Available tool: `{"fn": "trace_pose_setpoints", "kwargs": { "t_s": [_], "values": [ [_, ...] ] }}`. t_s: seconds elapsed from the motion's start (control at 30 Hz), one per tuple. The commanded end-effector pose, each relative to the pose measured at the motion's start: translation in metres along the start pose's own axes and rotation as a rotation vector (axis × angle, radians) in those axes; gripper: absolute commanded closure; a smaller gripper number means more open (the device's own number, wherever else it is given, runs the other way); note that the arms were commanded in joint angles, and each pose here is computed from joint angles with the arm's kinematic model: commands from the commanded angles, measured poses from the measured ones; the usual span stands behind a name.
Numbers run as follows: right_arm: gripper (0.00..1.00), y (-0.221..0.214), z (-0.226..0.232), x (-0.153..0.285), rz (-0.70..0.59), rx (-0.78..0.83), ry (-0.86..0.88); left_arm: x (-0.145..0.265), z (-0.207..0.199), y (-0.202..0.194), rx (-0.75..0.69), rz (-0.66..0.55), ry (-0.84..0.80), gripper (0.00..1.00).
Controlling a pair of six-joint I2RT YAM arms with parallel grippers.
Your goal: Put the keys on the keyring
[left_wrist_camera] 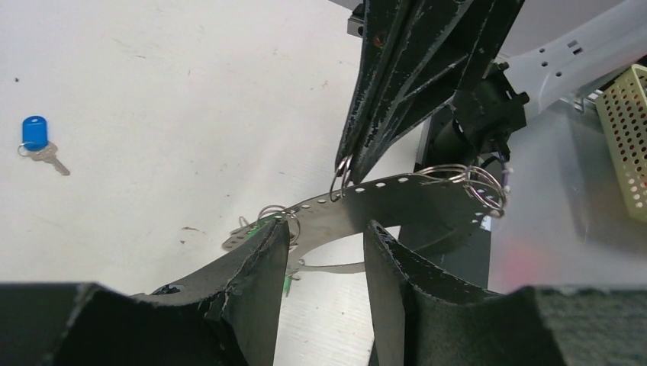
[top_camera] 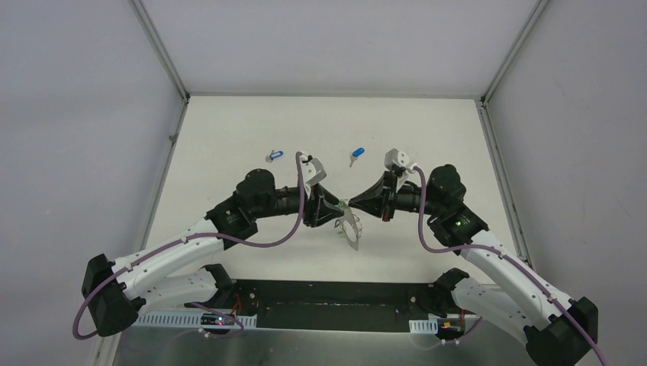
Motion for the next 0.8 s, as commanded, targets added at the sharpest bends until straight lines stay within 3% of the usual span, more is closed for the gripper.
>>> {"fn": "trace_pose_setpoints", "kwargs": {
  "t_s": [0.0, 0.1, 0.23, 0.57, 0.63, 0.77],
  "values": [
    [1.00, 0.013, 0.004, -0.001, -0.058, 0.045, 0.035, 0.003, -0.006, 0.031, -0.076, -0.096, 0.027, 0.58],
    [1.00, 0.013, 0.005, -0.001, -0.059, 0.045, 0.049, 0.000, -0.009, 0.034, -0.082, -0.093, -0.006, 0.59],
    [1.00, 0.014, 0.006, -0.002, -0.062, 0.046, 0.059, -0.005, -0.014, 0.036, -0.099, -0.090, -0.066, 0.72],
    [1.00, 0.015, 0.007, -0.001, -0.068, 0.053, 0.066, -0.012, -0.018, 0.038, -0.116, -0.084, -0.107, 0.69],
    [1.00, 0.015, 0.007, -0.001, -0.068, 0.054, 0.066, -0.013, -0.019, 0.037, -0.119, -0.078, -0.117, 0.73],
    [1.00, 0.016, 0.007, -0.001, -0.070, 0.057, 0.069, -0.015, -0.020, 0.036, -0.130, -0.073, -0.130, 0.93]
  ]
}}
Point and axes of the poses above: each gripper's point midway between its finger pads, its own x axis back along the fingers, its own z axis along the line the jaws close on, y = z × x, the point moved 7 cm from there along x, back along the fingers, and after that the axes turned 9 degrees about x, right-handed, at the moved point
